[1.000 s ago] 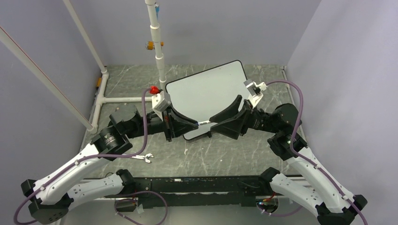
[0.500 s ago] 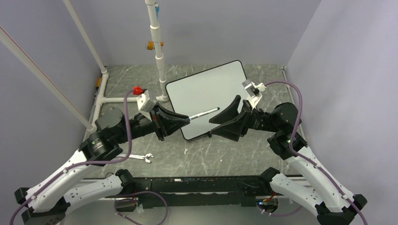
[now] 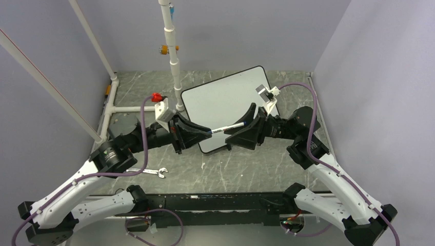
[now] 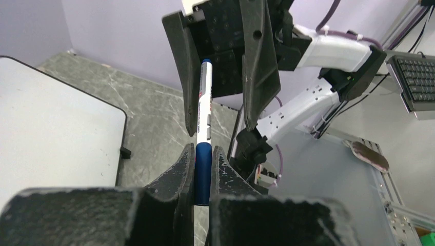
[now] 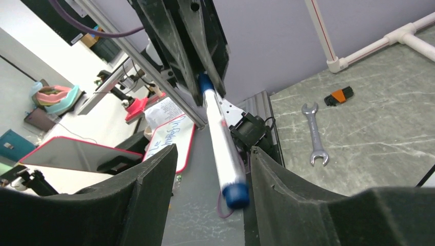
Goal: Write a sentence on the whiteboard
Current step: Open the whiteboard marker at the center of the board.
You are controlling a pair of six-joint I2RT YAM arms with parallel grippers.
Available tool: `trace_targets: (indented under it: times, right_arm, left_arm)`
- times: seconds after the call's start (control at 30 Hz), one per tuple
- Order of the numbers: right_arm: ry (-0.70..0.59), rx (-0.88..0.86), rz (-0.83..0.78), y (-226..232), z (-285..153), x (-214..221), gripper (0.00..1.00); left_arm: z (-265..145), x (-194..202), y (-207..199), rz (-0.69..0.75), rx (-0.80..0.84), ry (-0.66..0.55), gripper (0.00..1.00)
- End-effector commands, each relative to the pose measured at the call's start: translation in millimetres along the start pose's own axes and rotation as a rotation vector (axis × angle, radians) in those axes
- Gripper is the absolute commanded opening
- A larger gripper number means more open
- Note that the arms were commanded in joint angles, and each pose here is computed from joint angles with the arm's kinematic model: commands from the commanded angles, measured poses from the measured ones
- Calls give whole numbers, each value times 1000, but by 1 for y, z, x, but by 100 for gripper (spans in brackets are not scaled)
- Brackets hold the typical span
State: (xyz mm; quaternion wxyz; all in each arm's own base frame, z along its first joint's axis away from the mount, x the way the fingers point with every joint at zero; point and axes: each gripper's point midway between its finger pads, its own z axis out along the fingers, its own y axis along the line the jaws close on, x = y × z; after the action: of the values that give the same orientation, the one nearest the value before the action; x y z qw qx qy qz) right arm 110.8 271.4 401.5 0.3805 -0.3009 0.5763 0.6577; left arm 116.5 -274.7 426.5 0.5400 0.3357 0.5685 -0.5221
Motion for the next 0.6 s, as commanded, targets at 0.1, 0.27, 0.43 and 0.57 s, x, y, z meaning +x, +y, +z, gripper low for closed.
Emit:
trace_targets:
  times: [0.1, 0.27, 0.43, 0.57]
  right_arm:
    - [-47, -57, -67, 18, 4, -23, 51]
    - [-44, -70, -68, 20, 3, -21, 41]
    - [-37, -66, -64, 19, 2, -18, 35]
    - [-35, -66, -59, 18, 2, -17, 32]
  left_arm:
    - [11, 9, -6, -24, 73, -3, 0]
    - [18, 16, -1, -31, 68, 8, 0]
    - [21, 20, 3, -40, 61, 5, 0]
    - [23, 23, 4, -44, 60, 12, 0]
